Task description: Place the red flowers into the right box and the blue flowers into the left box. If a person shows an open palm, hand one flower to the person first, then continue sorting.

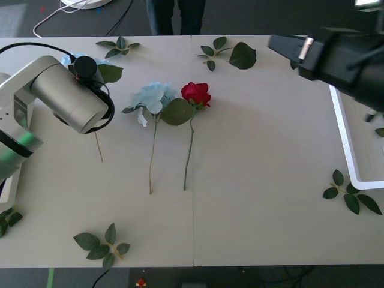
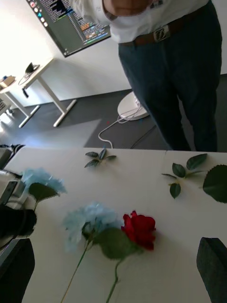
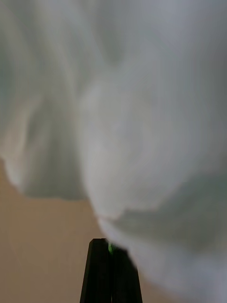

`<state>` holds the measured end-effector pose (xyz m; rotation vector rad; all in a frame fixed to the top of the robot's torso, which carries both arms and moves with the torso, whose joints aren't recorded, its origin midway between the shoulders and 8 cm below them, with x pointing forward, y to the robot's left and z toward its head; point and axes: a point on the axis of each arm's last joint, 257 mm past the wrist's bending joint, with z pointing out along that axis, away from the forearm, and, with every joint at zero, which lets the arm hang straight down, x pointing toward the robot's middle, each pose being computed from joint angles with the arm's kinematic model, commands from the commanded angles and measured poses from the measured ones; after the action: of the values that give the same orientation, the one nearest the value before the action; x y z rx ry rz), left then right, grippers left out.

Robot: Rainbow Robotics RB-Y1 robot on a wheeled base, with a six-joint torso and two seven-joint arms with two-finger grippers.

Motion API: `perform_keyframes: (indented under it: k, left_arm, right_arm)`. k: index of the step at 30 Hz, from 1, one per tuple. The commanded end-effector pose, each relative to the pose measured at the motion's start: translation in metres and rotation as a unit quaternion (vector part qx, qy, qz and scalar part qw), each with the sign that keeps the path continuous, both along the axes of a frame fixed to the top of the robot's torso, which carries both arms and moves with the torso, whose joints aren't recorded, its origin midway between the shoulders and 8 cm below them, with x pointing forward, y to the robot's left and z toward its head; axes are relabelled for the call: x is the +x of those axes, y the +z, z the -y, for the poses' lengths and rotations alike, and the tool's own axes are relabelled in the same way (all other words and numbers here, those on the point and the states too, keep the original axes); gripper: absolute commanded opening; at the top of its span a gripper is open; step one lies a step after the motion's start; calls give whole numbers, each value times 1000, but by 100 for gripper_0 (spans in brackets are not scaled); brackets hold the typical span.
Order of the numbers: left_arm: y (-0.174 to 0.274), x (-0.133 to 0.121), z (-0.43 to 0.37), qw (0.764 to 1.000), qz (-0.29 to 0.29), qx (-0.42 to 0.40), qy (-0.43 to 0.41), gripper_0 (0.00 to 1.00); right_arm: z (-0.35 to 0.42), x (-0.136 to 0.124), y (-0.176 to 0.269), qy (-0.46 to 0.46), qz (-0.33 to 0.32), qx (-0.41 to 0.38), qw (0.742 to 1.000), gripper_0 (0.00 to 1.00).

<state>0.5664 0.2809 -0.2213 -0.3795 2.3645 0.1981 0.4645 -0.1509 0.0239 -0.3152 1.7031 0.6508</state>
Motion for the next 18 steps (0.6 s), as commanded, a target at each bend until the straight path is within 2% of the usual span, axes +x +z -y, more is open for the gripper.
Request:
perform_keyframes:
  k: [1, 5, 12, 18]
  left_arm:
    - [40, 5, -24, 999, 29, 16, -7, 0]
    - [78, -5, -47, 999, 35, 34, 9, 0]
    - [135, -42, -107, 999, -26, 32, -6, 0]
    - [154, -74, -180, 997, -41, 48, -38, 0]
  right_arm:
    - [17, -22, 4, 12, 22, -84, 996, 100]
    - [30, -36, -1, 26, 17, -119, 992, 100]
    - [43, -58, -8, 64, 38, -166, 983, 100]
    - [46, -74, -14, 97, 42, -192, 976, 100]
